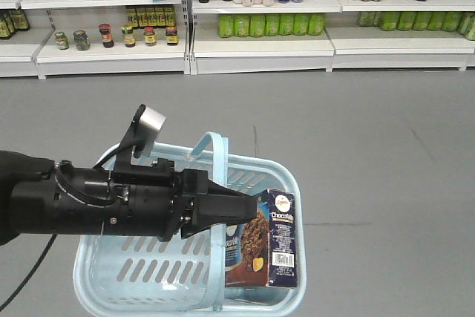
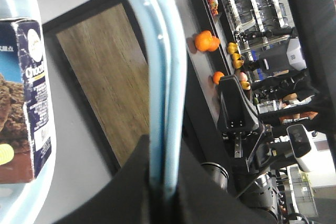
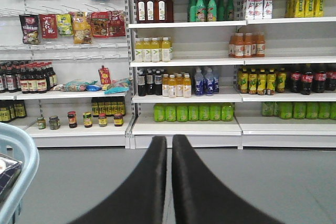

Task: Left arm holds basket, right arm returns cookies
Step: 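Hold the basket with the left gripper while turning past the drink shelves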

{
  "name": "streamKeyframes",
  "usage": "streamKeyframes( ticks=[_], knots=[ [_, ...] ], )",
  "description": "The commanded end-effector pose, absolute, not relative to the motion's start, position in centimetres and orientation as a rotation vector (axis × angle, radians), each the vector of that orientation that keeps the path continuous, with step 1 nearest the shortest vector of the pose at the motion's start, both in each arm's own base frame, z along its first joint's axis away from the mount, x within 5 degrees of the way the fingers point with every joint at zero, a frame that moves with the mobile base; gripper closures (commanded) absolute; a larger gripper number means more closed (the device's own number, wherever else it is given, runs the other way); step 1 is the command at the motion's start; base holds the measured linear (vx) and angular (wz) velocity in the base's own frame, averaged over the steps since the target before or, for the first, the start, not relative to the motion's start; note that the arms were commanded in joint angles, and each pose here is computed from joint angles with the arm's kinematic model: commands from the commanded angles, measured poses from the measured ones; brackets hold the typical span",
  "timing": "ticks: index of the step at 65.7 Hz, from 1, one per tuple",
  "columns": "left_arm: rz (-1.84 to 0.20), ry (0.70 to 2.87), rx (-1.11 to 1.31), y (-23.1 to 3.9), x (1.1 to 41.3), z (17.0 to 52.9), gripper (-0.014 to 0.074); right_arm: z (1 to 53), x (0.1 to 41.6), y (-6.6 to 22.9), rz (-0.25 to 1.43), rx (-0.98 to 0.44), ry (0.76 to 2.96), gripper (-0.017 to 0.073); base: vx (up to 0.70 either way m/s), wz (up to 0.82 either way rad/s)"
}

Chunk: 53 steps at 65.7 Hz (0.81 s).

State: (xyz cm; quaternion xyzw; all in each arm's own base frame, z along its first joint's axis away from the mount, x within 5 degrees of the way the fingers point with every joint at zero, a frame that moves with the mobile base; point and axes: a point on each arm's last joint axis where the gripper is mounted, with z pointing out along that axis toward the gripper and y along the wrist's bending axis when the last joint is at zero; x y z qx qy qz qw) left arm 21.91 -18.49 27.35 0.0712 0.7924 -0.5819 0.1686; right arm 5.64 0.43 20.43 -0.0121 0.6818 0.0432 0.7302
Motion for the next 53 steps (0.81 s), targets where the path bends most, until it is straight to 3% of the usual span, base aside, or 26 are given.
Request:
streamKeyframes(
  ticks=[1,53],
  knots=[
    [-1.788,2.089,0.198,-18.73,21.66,30.50,0.0596,20.58,5.55,0.42,0.081,-0.035,1.432,0.0568,0.48,-0.02],
    [-1.788,2.089,0.198,-18.73,21.66,30.50,0.0596,20.58,5.55,0.42,0.081,-0.035,1.432,0.0568,0.47,-0.01]
  ],
)
